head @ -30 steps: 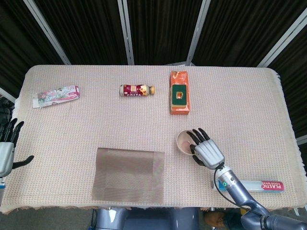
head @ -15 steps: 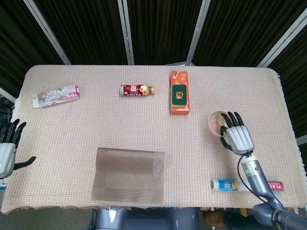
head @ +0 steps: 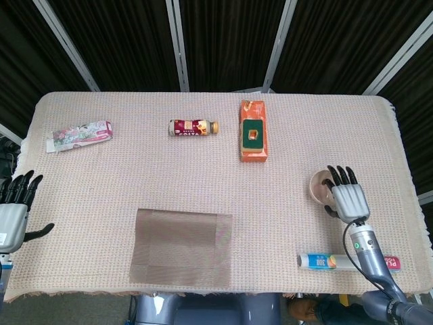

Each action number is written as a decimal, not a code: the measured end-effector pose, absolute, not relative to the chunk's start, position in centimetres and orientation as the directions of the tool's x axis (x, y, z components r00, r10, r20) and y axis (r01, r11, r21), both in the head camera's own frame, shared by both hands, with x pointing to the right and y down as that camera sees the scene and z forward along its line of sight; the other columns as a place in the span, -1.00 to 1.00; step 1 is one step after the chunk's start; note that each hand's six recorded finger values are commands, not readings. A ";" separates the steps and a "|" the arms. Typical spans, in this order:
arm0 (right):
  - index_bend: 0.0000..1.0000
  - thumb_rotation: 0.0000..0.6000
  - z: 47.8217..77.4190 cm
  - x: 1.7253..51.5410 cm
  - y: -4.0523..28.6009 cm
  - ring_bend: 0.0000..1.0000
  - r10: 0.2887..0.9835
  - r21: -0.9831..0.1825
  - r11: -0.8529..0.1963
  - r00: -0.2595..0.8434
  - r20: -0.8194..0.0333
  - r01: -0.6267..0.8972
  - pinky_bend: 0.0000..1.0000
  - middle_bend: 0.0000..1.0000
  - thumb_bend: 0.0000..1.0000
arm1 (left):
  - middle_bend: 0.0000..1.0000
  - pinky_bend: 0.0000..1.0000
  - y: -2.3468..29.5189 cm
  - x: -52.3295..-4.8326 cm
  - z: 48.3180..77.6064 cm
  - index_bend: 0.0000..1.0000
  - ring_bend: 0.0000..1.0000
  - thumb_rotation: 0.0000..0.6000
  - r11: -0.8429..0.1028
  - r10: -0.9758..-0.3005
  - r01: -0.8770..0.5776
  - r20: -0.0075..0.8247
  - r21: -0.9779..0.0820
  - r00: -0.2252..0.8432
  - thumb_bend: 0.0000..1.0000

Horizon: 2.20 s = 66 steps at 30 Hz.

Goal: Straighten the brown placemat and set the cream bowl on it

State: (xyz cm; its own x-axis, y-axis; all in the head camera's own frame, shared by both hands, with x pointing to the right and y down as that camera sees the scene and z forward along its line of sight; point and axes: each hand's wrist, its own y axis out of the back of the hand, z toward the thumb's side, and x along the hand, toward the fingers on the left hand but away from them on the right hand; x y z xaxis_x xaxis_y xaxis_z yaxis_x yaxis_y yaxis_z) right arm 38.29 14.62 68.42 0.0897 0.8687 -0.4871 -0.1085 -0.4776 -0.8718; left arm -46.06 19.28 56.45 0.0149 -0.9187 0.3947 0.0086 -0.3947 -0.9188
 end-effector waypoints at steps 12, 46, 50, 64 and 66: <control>-1.00 1.00 59.4 38.8 18.3 -1.00 0.932 -0.941 -0.338 0.154 -0.329 0.032 -1.00 -1.00 -1.00 | -1.00 -1.00 20.2 -44.0 57.1 -0.73 -1.00 1.00 -0.435 -0.896 -0.065 0.424 -0.898 0.134 -0.98; -1.00 1.00 54.8 40.6 22.9 -1.00 0.943 -0.939 -0.327 0.099 -0.317 0.109 -1.00 -1.00 -1.00 | -1.00 -1.00 33.2 -33.2 64.9 -0.06 -1.00 1.00 -0.554 -0.569 0.089 0.454 -0.828 0.685 -0.42; -1.00 1.00 54.9 40.7 22.8 -1.00 0.942 -0.938 -0.330 0.096 -0.320 0.104 -1.00 -1.00 -1.00 | -1.00 -1.00 33.2 -33.2 65.7 -0.06 -1.00 1.00 -0.544 -0.563 0.111 0.459 -0.832 0.687 -0.43; -1.00 1.00 55.3 40.6 22.8 -1.00 0.942 -0.939 -0.330 0.095 -0.322 0.093 -1.00 -1.00 -1.00 | -1.00 -1.00 33.8 -33.2 67.1 -0.06 -1.00 1.00 -0.562 -0.556 0.111 0.474 -0.820 0.683 -0.42; -1.00 1.00 55.3 40.6 22.8 -1.00 0.942 -0.939 -0.331 0.095 -0.323 0.091 -1.00 -1.00 -1.00 | -1.00 -1.00 33.8 -33.2 67.3 -0.06 -1.00 1.00 -0.560 -0.555 0.117 0.476 -0.820 0.682 -0.43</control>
